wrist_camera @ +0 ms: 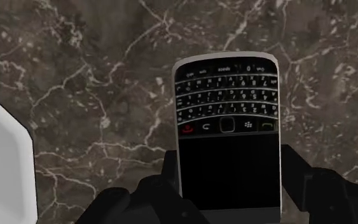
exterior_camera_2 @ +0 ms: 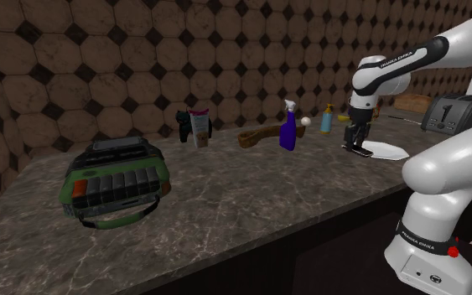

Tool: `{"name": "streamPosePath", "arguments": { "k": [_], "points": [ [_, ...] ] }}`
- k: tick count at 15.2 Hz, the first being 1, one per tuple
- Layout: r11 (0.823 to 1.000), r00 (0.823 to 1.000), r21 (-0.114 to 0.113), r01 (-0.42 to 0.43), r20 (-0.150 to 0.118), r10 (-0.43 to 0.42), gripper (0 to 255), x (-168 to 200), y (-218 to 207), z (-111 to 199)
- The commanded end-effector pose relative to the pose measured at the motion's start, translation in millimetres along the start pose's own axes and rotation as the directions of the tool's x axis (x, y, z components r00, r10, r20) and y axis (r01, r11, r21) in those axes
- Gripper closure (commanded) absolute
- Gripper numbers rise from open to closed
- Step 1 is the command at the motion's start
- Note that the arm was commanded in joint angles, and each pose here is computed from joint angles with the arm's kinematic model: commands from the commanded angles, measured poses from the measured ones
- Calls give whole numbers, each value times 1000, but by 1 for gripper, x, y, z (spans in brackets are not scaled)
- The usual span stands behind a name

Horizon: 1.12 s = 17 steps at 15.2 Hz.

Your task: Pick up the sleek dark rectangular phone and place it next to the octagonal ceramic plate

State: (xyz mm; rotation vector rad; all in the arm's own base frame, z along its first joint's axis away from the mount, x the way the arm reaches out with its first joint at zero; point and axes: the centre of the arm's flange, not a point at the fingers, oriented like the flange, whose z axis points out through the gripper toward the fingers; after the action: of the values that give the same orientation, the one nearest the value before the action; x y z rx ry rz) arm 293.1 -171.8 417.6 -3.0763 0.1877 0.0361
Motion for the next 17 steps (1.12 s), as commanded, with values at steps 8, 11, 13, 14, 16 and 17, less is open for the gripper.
{"name": "streamPosePath", "arguments": {
  "k": [8,11,13,14,16,17],
  "points": [
    [1000,1000,0,2,0,-2,255,-59,104,-4],
    [1000,1000,0,2,0,-2,255,-79,138,-6],
    [1000,1000,0,2,0,-2,255,-92,161,-7],
    [1000,1000,0,2,0,-2,255,-98,172,-7],
    [1000,1000,0,2,0,-2,255,-111,195,-8],
    [1000,1000,0,2,0,-2,255,-118,207,-9]
  ]
}}
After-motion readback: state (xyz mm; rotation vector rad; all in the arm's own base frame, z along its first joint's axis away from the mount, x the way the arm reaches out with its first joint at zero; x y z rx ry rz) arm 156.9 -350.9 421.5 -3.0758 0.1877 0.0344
